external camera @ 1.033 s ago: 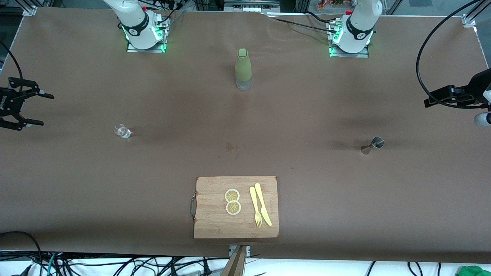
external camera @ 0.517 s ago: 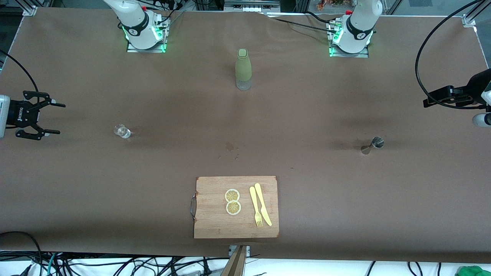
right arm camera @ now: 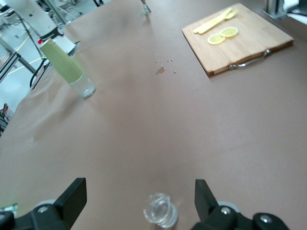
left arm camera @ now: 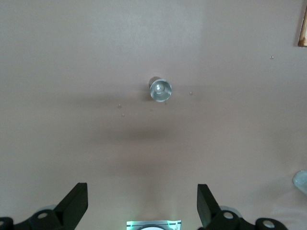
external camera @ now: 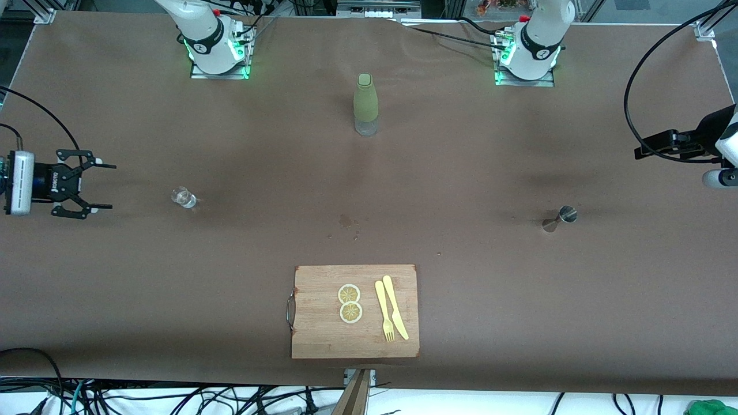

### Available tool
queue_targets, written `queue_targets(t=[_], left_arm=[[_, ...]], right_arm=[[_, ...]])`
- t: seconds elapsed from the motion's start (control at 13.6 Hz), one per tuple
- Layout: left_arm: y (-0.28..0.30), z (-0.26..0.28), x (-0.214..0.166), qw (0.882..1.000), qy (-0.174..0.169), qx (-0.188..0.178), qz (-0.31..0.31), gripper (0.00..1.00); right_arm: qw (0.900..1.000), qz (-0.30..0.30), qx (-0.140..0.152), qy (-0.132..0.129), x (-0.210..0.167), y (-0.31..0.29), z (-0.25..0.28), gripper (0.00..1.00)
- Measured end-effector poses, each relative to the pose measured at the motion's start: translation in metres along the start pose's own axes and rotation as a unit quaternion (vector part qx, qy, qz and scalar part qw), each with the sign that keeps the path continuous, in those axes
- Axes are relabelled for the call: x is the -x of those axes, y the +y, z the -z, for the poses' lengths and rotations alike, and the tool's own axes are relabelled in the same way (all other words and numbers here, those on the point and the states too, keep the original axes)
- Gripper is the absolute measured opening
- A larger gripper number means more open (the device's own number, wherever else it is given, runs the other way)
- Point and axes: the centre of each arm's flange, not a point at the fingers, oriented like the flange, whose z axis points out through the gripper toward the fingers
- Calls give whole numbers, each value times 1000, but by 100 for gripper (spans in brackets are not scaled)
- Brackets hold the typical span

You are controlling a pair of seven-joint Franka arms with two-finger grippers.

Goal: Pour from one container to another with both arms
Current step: 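Close the right gripper on the beaker while the left gripper approaches the jigger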

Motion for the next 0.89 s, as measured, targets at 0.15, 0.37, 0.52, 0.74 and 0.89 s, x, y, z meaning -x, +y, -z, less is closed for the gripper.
queue_targets(t=[0.15, 0.37, 0.52, 0.74, 0.89], left_arm=[[-44, -11, 17, 999, -3, 33, -12, 100], [-114, -25, 41, 996, 2, 88, -29, 100], [-146, -36, 54, 992, 8, 120, -44, 100], [-176, -64, 63, 985, 7, 157, -74, 100], [-191, -88, 57, 977, 10, 184, -104, 100]], right_arm=[[999, 30, -12, 18, 22, 8, -16, 100], [996, 64, -26, 49, 55, 17, -36, 100], [994, 83, -32, 65, 71, 22, -50, 100], [990, 106, -40, 90, 93, 29, -73, 100], [986, 115, -42, 113, 113, 33, -90, 100]])
